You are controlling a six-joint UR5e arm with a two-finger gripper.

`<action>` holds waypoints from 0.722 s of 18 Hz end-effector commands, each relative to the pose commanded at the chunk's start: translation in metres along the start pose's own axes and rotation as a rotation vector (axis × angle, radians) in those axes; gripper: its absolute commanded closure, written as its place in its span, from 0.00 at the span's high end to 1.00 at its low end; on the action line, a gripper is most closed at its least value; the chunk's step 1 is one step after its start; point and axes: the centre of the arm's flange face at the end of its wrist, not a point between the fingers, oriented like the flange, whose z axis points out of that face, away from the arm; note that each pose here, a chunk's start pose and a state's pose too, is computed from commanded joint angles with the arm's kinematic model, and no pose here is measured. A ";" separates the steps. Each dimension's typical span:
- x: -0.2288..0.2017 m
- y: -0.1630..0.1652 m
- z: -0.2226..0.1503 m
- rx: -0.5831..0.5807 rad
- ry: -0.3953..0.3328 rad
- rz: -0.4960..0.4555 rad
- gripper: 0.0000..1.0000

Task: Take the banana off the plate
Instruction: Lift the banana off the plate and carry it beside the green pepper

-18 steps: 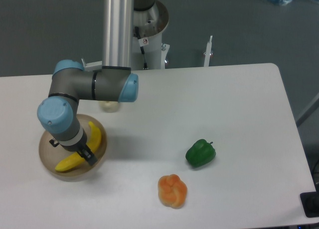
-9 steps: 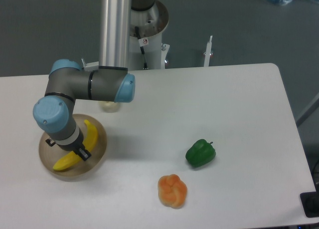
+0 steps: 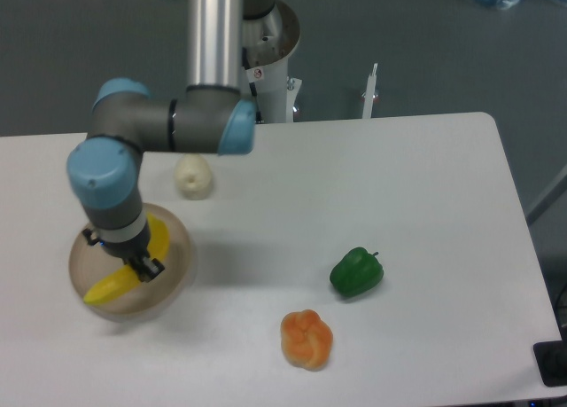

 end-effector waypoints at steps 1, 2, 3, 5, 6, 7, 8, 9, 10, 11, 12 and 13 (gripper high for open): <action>-0.028 0.012 -0.009 0.009 -0.019 -0.034 0.14; -0.043 0.018 -0.014 0.014 -0.030 -0.034 0.14; -0.059 0.026 -0.017 0.015 -0.038 -0.025 0.14; -0.091 0.050 -0.020 0.009 -0.051 -0.008 0.14; -0.103 0.059 -0.020 0.003 -0.056 0.005 0.14; -0.116 0.071 -0.022 -0.010 -0.065 0.015 0.14; -0.131 0.087 -0.023 -0.031 -0.065 0.020 0.14; -0.143 0.098 -0.024 -0.052 -0.064 0.032 0.15; -0.153 0.106 -0.025 -0.070 -0.063 0.047 0.15; -0.163 0.115 -0.027 -0.099 -0.060 0.063 0.16; -0.172 0.126 -0.027 -0.134 -0.060 0.075 0.16; -0.180 0.132 -0.029 -0.158 -0.069 0.089 0.16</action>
